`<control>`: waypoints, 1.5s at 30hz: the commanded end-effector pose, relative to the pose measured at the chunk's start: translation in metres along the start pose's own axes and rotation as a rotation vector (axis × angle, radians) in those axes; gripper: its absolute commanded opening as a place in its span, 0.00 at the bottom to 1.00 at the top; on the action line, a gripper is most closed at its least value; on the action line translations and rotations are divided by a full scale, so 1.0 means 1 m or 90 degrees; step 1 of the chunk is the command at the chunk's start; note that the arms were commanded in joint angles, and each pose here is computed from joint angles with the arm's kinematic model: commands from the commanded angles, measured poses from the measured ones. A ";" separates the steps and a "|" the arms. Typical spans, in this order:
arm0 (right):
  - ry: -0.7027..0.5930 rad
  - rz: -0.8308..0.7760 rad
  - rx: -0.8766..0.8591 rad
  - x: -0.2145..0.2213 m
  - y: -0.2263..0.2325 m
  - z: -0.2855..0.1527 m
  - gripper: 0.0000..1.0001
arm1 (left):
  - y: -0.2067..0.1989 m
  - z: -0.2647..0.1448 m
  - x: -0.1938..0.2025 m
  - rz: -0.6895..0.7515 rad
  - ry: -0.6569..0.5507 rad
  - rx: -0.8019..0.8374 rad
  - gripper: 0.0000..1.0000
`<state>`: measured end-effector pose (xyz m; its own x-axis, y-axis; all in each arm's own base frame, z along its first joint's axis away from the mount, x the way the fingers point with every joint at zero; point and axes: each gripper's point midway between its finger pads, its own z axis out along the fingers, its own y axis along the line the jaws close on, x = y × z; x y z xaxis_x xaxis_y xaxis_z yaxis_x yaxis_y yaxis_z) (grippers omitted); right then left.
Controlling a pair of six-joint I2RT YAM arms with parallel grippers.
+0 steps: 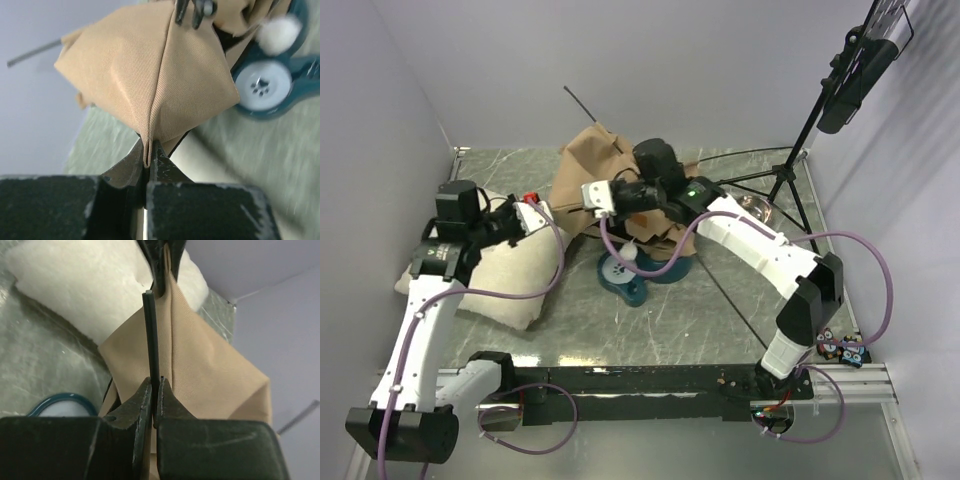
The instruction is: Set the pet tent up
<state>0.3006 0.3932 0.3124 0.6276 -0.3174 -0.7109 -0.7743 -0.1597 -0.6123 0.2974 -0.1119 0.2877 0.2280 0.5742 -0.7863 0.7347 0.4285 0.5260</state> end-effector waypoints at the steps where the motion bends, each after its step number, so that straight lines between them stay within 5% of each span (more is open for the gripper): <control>1: 0.065 0.105 -0.011 0.025 0.021 0.029 0.00 | -0.026 -0.053 0.044 0.080 0.207 0.080 0.01; 9: 0.070 0.261 -0.043 0.072 0.044 0.102 0.00 | -0.083 -0.059 0.120 -0.022 0.343 0.166 0.01; 13: 0.072 0.306 -0.051 0.085 0.047 0.126 0.00 | -0.086 -0.055 0.136 -0.090 0.335 0.159 0.02; 17: 0.082 0.316 -0.057 0.100 0.058 0.137 0.00 | -0.062 -0.053 0.118 -0.199 0.235 0.094 0.41; 22: 0.096 0.320 -0.058 0.113 0.071 0.137 0.00 | -0.061 -0.076 0.127 -0.289 0.148 0.049 0.53; 34: 0.115 0.313 -0.070 0.125 0.090 0.140 0.00 | -0.088 -0.067 0.126 -0.359 -0.049 0.074 0.53; 42: 0.109 0.312 -0.079 0.120 0.097 0.141 0.00 | -0.065 -0.067 0.138 -0.330 -0.016 0.007 0.24; 45: 0.110 0.312 -0.077 0.120 0.095 0.143 0.00 | -0.056 -0.071 0.145 -0.270 0.035 -0.056 0.22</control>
<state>0.3066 0.4980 0.1449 0.3097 -0.4148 -0.8556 -0.9508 -0.1376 -0.2775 0.2271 -0.0145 0.1510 -0.2289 0.2890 -0.9296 0.7663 0.6424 0.0110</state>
